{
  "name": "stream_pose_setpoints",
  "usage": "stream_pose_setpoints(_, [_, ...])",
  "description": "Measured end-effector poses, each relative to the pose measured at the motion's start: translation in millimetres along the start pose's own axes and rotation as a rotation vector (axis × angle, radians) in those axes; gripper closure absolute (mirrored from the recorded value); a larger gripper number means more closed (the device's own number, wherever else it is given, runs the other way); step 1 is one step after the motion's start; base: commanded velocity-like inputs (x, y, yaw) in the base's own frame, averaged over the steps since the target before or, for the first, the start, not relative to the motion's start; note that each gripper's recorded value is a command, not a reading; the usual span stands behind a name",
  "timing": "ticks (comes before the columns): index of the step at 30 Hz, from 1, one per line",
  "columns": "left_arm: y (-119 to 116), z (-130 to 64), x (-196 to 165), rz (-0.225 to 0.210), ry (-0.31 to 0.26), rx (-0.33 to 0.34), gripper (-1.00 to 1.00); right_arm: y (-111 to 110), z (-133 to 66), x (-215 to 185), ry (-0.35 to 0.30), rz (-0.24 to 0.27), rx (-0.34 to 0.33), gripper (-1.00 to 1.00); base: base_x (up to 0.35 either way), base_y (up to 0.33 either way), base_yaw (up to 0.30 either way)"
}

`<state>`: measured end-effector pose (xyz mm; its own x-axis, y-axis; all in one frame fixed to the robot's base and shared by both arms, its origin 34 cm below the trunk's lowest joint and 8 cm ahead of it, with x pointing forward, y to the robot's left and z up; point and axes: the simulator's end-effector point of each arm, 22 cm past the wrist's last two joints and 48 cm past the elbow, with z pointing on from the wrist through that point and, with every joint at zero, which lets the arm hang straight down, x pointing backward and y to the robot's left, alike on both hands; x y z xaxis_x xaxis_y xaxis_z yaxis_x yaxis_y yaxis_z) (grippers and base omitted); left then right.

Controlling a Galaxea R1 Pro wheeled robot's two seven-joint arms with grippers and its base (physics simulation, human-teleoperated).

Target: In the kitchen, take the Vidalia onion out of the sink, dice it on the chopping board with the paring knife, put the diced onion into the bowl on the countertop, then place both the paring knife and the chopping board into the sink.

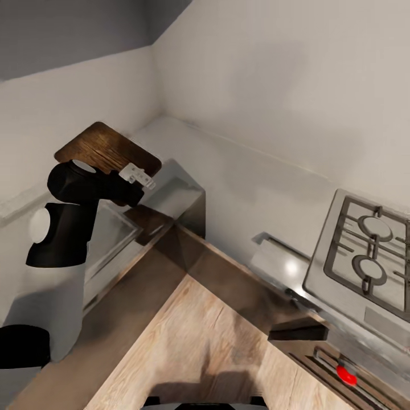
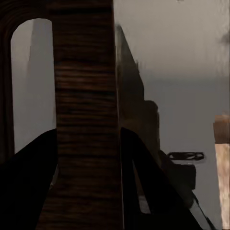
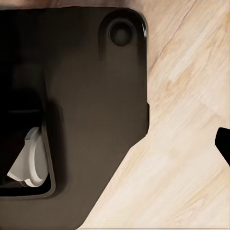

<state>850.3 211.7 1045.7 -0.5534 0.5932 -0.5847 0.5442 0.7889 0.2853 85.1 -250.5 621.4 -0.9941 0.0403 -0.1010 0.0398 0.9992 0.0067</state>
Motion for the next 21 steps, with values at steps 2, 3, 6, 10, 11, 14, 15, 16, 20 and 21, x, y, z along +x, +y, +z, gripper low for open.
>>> stream_pose_setpoints(2, [2.4,-0.3,1.1,-0.005,0.001,-0.004,1.00,0.1,0.0,0.0,0.000,0.000,-0.001,-1.00,-0.326,0.000,0.000])
stream_pose_setpoints(3, [5.4,-0.6,2.6,-0.015,0.002,-0.008,1.00,0.2,0.0,0.0,0.000,0.000,-0.001,-1.00,-0.326,-0.025,0.000])
stream_pose_setpoints(6, [9.3,-1.7,4.0,-0.039,-0.004,-0.007,1.00,0.3,0.0,0.0,0.000,0.000,-0.001,-1.00,-0.326,-0.067,0.000])
stream_pose_setpoints(10, [1.7,-0.5,-0.2,-0.044,-0.012,0.009,1.00,0.7,0.0,0.1,0.000,-0.001,-0.003,-1.00,-0.252,-0.043,0.000])
stream_pose_setpoints(11, [3.1,-0.4,0.5,-0.034,-0.008,0.001,1.00,0.7,0.0,0.0,0.000,-0.001,-0.003,-1.00,-0.118,-0.004,0.000])
stream_pose_setpoints(14, [1.5,-0.3,-0.6,-0.034,-0.011,0.006,1.00,0.8,0.0,0.0,0.000,-0.001,-0.003,-1.00,-0.178,-0.001,0.000])
stream_pose_setpoints(15, [1.1,-0.1,-1.0,-0.036,-0.012,0.007,1.00,0.7,0.0,-0.1,0.000,-0.001,-0.003,-1.00,-0.304,0.000,0.000])
stream_pose_setpoints(16, [2.1,-0.4,-0.5,-0.034,-0.011,0.004,1.00,0.8,0.0,0.0,0.000,-0.001,-0.004,-1.00,-0.319,0.000,0.000])
stream_pose_setpoints(20, [-2.0,1.7,3.3,-0.037,-0.005,0.014,1.00,-0.6,0.0,-0.1,0.000,-0.002,-0.002,-1.00,-0.328,0.000,0.000])
stream_pose_setpoints(21, [-2.5,1.9,4.3,-0.038,-0.004,0.015,1.00,-0.4,0.0,-0.1,0.000,-0.002,-0.002,-1.00,-0.329,0.000,0.000])
